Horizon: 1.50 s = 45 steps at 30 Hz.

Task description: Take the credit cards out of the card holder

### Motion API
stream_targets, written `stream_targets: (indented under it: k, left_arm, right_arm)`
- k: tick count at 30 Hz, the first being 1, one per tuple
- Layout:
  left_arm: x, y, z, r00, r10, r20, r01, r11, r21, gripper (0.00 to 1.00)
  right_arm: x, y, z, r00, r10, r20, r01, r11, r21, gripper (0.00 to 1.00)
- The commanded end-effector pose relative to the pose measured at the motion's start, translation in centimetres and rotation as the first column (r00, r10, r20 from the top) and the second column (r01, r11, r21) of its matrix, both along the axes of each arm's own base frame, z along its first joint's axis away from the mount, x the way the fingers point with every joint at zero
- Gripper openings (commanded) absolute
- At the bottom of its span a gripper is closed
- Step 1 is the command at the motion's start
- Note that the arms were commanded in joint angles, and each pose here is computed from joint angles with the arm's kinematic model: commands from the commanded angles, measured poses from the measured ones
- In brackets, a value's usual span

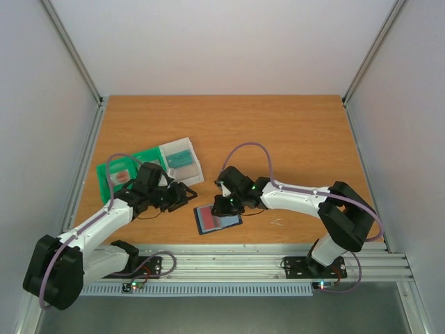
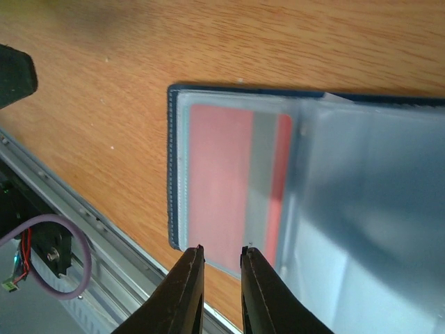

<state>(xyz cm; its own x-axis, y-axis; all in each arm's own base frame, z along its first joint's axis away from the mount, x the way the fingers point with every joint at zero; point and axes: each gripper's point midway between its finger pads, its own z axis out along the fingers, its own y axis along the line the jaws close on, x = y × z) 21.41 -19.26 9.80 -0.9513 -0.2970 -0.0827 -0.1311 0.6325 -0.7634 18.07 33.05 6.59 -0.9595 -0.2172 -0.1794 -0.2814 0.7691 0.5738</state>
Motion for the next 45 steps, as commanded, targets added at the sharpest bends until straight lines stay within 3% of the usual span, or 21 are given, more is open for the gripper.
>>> stream_targets:
  k: [1,11,27,45]
  left_arm:
    - [0.4,-0.6,0.4,0.999,-0.009,0.047,0.01,0.999,-0.041,0.54]
    - [-0.4,-1.0,-1.3,0.999,-0.038,0.005,0.038,0.997,-0.062,0.52]
    - [-0.7,-1.3,-2.5,0.999,-0.039,-0.035,0.036,0.996,-0.084,0.51]
    - [0.4,-3.0,-2.7,0.998,-0.052,-0.031,0.046,0.982,-0.184,0.5]
  right_arm:
    - [0.6,0.1,-0.6,1.0,-0.003,0.03,0.005,0.999,-0.048,0.15]
    - [0.7,0.8,-1.7,1.0,-0.005,0.015,0.006,0.999,-0.034,0.19]
    - [0.9,-1.2,-5.2,0.999,-0.045,0.025,0.048,0.988,-0.145,0.11]
    - [0.4,-1.6,-6.2,0.997,-0.073,0.008,0.074,0.989,-0.131,0.07]
